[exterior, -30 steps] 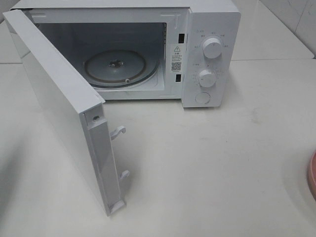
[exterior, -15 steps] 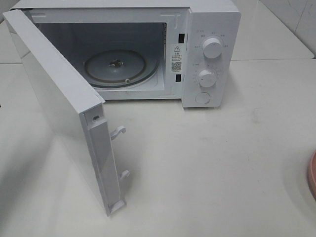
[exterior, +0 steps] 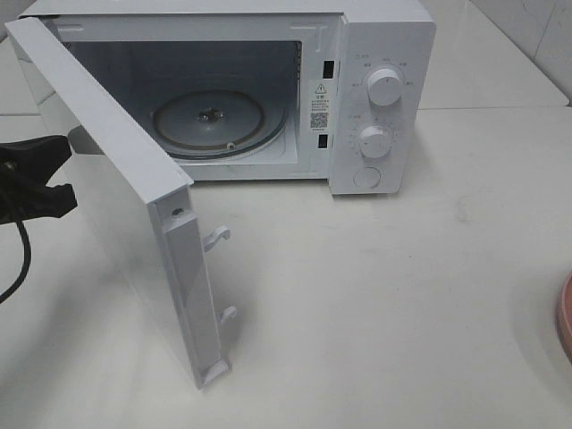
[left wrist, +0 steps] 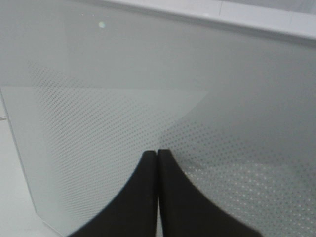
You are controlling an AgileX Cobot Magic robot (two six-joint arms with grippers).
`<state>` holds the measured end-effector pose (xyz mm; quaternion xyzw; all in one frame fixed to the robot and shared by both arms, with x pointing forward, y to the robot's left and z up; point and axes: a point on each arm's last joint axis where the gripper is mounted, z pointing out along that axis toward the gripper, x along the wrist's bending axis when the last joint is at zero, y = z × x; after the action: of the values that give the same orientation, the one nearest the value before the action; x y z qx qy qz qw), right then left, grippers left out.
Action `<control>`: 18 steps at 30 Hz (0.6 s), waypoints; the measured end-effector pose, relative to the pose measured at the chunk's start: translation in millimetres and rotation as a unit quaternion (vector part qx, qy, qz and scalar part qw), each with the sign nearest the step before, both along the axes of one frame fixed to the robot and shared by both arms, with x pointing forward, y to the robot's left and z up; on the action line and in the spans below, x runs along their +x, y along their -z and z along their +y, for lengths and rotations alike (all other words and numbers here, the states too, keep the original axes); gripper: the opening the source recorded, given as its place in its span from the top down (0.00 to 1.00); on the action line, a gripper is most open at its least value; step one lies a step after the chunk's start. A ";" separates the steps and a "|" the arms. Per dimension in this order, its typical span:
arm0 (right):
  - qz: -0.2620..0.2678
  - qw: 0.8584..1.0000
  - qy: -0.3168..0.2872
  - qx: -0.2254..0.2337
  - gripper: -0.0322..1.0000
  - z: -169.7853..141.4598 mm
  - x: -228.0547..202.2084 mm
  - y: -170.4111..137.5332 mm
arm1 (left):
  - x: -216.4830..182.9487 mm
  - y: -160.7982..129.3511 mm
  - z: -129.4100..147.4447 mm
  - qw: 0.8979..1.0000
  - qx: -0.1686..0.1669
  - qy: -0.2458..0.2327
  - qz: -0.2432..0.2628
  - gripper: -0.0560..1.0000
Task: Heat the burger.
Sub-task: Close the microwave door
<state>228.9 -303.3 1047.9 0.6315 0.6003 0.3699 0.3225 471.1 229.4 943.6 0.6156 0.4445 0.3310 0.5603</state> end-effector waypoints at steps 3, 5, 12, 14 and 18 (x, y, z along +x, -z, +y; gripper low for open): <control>0.000 1.000 0.000 0.000 0.24 0.0 0.0 0.0 | 2.4 1.8 -8.6 1.000 -0.003 -0.002 0.003 0.95; 0.000 1.000 0.000 0.000 0.24 0.0 0.0 0.0 | 4.8 2.6 -15.1 1.000 -0.003 0.001 0.003 0.95; 0.000 1.000 0.000 0.000 0.24 0.0 0.0 0.0 | 13.6 4.8 -44.1 1.000 -0.010 0.019 0.002 0.95; 0.000 1.000 0.000 0.000 0.24 0.0 0.0 0.0 | 14.5 4.9 -47.9 1.000 -0.010 0.021 0.000 0.95; 0.000 1.000 0.000 0.000 0.24 0.0 0.0 0.0 | 21.2 6.5 -66.7 1.000 -0.016 0.018 0.003 0.95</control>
<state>228.9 -303.3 1047.9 0.6315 0.6003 0.3699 0.3225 492.3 162.7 937.1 0.6152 0.4401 0.3116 0.5751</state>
